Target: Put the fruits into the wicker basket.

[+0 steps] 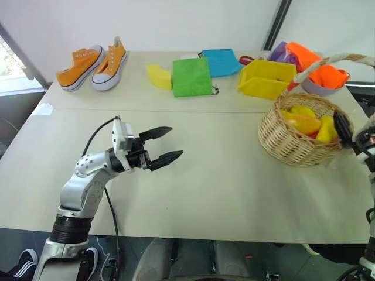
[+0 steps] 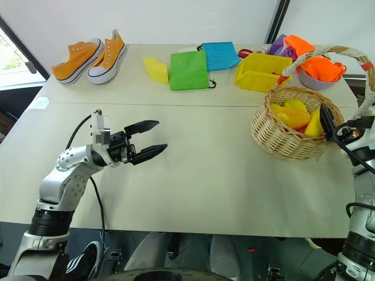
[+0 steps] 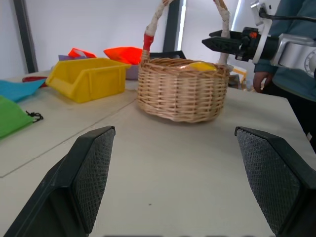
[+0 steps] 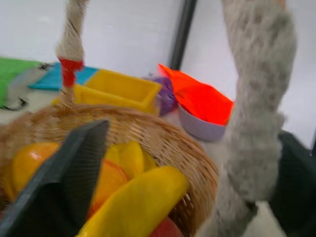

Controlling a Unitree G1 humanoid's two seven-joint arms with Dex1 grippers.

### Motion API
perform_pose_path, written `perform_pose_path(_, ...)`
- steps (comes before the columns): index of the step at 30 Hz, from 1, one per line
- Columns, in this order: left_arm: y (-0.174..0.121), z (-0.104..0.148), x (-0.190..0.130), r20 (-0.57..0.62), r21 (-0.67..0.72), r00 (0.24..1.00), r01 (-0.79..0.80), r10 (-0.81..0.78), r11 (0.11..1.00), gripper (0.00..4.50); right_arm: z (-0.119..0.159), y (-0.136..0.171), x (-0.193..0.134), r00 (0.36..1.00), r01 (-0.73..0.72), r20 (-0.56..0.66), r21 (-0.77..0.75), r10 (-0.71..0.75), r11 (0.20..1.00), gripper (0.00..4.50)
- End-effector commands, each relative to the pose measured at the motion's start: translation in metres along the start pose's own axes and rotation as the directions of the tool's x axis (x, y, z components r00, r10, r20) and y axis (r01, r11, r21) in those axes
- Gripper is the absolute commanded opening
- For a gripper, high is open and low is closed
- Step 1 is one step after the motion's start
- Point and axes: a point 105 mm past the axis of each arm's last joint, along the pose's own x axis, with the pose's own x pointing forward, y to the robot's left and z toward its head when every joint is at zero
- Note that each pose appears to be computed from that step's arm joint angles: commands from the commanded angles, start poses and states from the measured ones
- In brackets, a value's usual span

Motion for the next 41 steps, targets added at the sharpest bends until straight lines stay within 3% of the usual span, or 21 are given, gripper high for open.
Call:
perform_pose_path(1,0.001,0.009,0.000,0.030,0.032,1.000,-0.005,0.004,0.999,4.19,0.011,-0.012,-0.015,0.992,0.097,0.082,0.004,-0.097,0.995,4.46)
perform_pose_path(4,0.001,0.007,0.000,0.031,0.021,1.000,-0.003,0.003,1.000,4.19,0.008,-0.015,-0.029,0.976,0.195,0.094,0.033,-0.197,0.980,4.46)
perform_pose_path(10,0.005,0.002,0.001,0.033,0.010,0.999,-0.008,0.008,1.000,4.19,0.024,0.031,-0.069,0.951,0.204,0.213,0.112,-0.224,0.973,4.46)
perform_pose_path(12,0.006,0.002,0.001,0.033,0.010,0.999,-0.013,0.013,1.000,4.19,0.028,0.060,-0.075,0.964,0.111,0.231,0.090,-0.129,0.990,4.46)
perform_pose_path(16,0.016,0.002,-0.009,0.022,0.036,0.996,-0.085,0.084,0.996,4.19,0.034,0.132,-0.073,0.945,-0.237,0.247,0.074,0.212,0.969,4.46)
perform_pose_path(20,0.034,0.001,-0.030,0.011,0.068,0.972,-0.233,0.233,0.970,4.19,0.034,0.185,-0.059,0.836,-0.528,0.224,0.079,0.501,0.845,4.46)
perform_pose_path(22,0.042,0.000,-0.046,0.005,0.093,0.944,-0.328,0.329,0.940,4.19,0.026,0.206,-0.050,0.741,-0.662,0.173,0.032,0.649,0.748,4.46)
perform_pose_path(24,0.045,-0.001,-0.059,-0.010,0.118,0.917,-0.395,0.399,0.911,4.19,0.018,0.217,-0.041,0.681,-0.732,0.135,0.090,0.720,0.675,4.46)
perform_pose_path(30,0.058,0.002,-0.109,-0.042,0.178,0.771,-0.621,0.636,0.764,4.19,0.011,0.244,-0.039,0.431,-0.902,0.068,0.026,0.900,0.431,4.46)
perform_pose_path(35,0.070,0.011,-0.143,-0.003,0.204,0.617,-0.770,0.787,0.605,4.19,-0.007,0.248,-0.033,0.395,-0.919,0.038,0.009,0.918,0.395,4.46)
perform_pose_path(41,0.070,0.011,-0.151,-0.006,0.223,0.579,-0.794,0.816,0.565,4.19,-0.013,0.257,-0.030,0.371,-0.929,0.046,0.010,0.927,0.371,4.46)
